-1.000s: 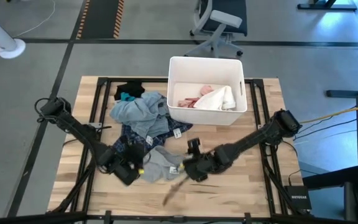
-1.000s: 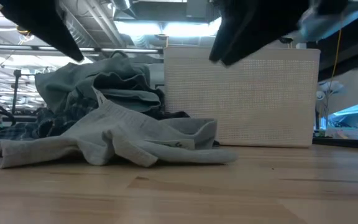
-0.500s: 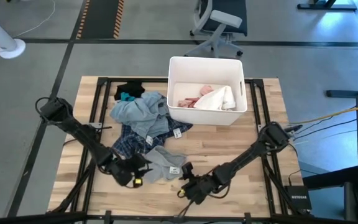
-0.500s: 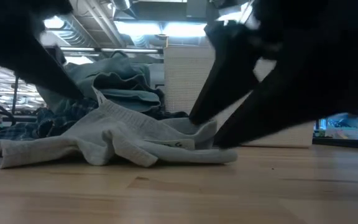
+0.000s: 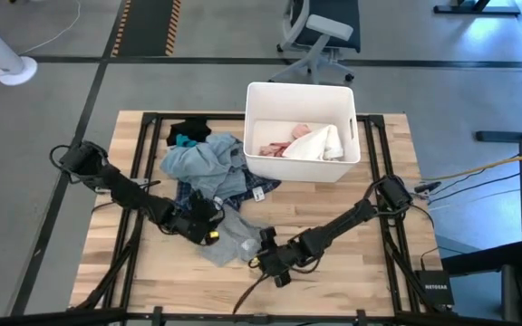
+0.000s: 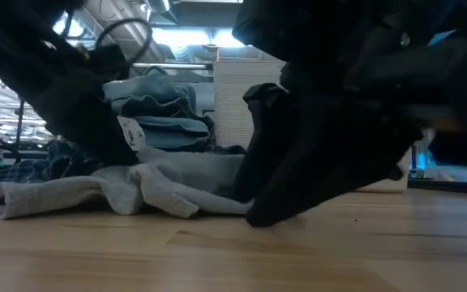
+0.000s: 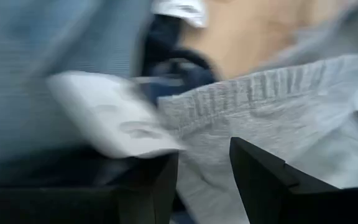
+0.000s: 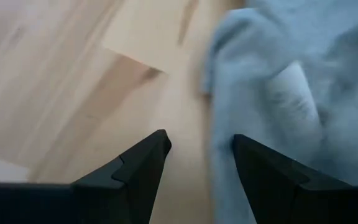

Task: Sort clothes
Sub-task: Put the gray boxer into the white laundry bin

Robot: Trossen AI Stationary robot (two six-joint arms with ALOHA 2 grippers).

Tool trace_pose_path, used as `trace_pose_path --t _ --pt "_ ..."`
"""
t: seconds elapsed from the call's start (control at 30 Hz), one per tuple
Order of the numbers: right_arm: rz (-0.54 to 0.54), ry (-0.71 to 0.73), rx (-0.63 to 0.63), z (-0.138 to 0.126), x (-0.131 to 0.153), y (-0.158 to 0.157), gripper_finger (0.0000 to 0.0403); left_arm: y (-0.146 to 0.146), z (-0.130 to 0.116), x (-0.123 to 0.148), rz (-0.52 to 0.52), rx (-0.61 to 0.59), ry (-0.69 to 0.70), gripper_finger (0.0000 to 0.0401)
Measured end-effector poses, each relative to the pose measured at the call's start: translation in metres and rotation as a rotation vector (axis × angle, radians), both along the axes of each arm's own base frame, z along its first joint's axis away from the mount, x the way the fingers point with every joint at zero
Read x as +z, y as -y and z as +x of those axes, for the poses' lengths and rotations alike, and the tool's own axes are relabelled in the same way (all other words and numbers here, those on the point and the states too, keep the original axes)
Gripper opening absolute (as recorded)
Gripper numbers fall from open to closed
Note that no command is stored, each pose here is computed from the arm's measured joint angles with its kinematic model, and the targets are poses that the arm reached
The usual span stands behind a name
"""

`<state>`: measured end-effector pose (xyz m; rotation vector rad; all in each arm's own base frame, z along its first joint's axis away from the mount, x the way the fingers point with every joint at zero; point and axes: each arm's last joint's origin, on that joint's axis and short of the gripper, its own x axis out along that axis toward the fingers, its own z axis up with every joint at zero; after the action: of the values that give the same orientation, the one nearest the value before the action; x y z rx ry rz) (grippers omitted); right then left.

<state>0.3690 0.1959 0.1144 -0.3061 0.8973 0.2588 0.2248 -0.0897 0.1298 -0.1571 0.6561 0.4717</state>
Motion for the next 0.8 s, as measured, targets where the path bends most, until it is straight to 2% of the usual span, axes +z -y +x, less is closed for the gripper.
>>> trace_pose_path --t 0.2,0.27,0.33,0.5,0.6,0.7,0.8 --pt "0.108 -0.051 0.049 -0.010 0.000 -0.018 0.0214 -0.022 0.001 -0.006 0.023 0.110 -0.008 0.0141" --pt "0.115 -0.056 0.067 -0.012 0.001 -0.022 0.0214 -0.027 0.004 -0.005 0.024 0.131 0.008 0.0141" --pt "0.080 -0.025 0.078 -0.010 0.008 -0.023 0.0214 -0.031 0.008 -0.002 0.034 0.127 0.038 0.0141" --pt "-0.081 0.207 0.062 0.010 0.040 -0.028 0.0214 -0.036 0.017 0.004 0.034 0.068 0.070 0.0141" --pt "-0.128 0.274 0.044 0.021 0.028 -0.025 0.0214 -0.034 0.016 0.002 0.028 0.035 0.044 0.0141" --pt "-0.113 0.326 0.020 0.033 0.011 -0.022 0.0214 -0.033 0.015 0.001 0.032 0.024 0.034 0.0141" --pt "-0.126 0.308 0.011 0.037 -0.003 -0.017 0.0214 -0.032 0.014 0.001 0.035 0.019 0.026 0.0141"
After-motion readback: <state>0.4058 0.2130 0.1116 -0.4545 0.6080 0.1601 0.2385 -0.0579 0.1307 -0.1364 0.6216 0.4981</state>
